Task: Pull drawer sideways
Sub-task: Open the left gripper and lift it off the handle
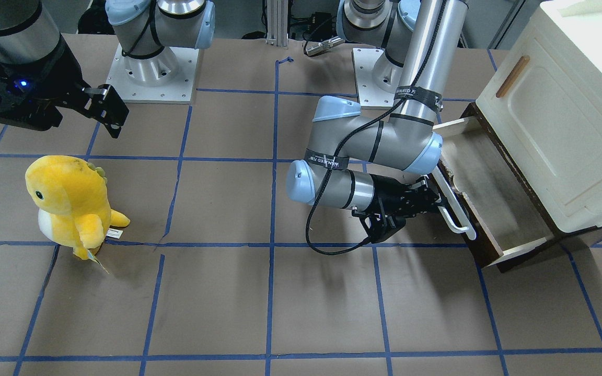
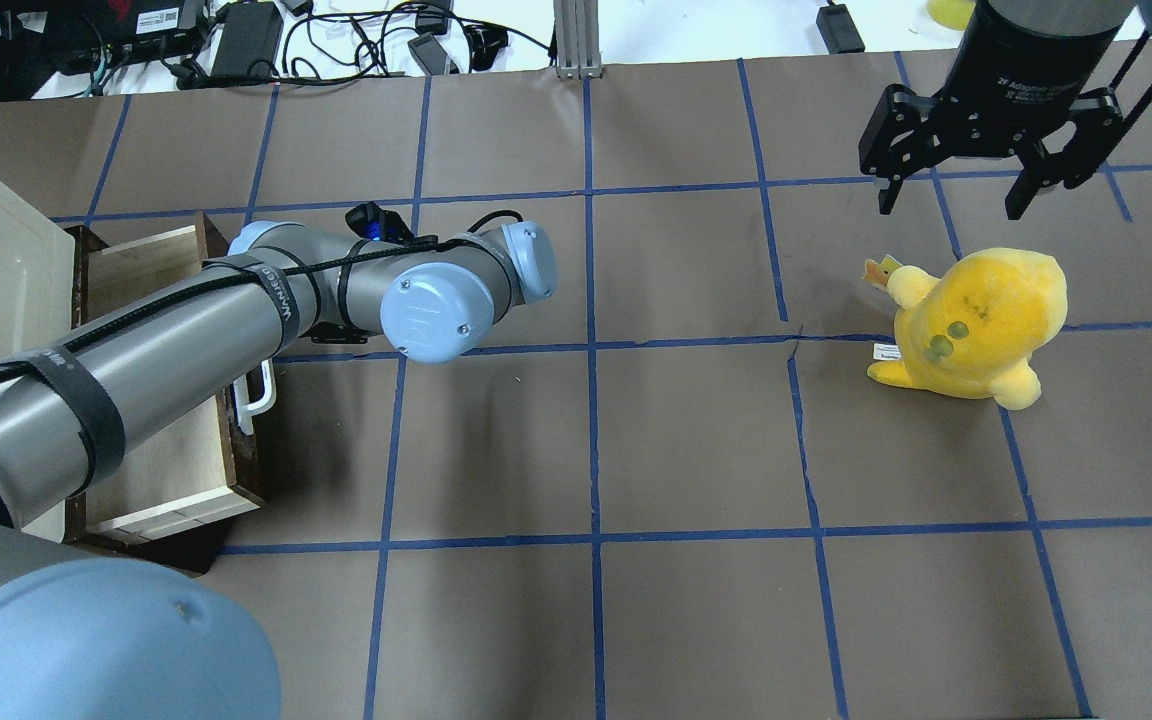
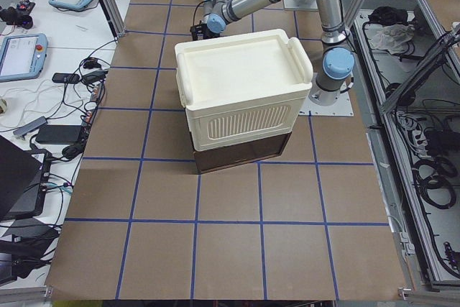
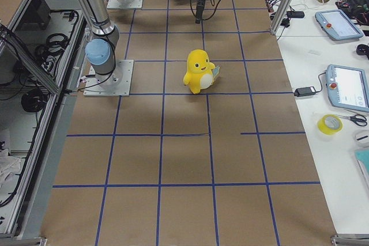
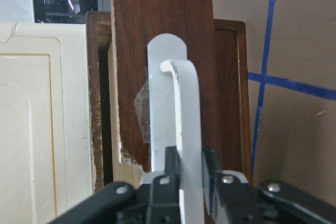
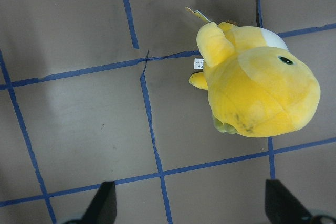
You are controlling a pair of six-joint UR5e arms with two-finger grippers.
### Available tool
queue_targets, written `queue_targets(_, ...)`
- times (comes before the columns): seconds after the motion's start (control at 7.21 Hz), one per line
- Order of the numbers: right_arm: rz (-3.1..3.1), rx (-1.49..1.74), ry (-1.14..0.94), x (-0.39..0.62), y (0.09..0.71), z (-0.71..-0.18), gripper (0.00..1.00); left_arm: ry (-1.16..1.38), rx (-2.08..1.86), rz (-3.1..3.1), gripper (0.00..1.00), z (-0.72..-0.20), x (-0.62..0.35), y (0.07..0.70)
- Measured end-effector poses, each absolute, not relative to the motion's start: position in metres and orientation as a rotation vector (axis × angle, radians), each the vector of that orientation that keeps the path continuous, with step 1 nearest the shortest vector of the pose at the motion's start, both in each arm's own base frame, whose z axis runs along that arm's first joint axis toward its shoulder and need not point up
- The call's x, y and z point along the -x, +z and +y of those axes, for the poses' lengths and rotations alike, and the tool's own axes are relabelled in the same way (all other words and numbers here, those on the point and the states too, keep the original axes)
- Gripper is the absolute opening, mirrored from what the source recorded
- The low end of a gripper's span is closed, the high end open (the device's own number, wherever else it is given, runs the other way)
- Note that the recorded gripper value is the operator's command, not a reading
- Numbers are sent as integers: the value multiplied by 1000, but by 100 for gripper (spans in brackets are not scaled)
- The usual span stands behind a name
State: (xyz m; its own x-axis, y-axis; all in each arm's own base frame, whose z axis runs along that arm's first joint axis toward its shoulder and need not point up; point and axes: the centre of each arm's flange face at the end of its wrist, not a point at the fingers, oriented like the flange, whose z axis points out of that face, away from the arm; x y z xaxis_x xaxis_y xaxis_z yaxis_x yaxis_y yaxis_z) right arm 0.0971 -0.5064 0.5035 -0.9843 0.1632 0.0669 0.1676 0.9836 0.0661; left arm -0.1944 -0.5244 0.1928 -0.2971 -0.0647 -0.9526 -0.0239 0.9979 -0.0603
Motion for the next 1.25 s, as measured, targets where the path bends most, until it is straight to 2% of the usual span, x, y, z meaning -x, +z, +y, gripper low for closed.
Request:
queue_targets(0.28, -3068, 256, -110, -97, 504, -506, 100, -42, 61, 1872, 65, -524, 196, 193)
queue_targets(0.69, -3068, 255, -110, -97, 503, -506, 100, -1, 4, 1891, 65, -525, 198, 205)
queue_targets(1.25, -3068, 255, -110, -97, 504, -506, 100, 128, -59, 2246, 66, -529, 216, 298)
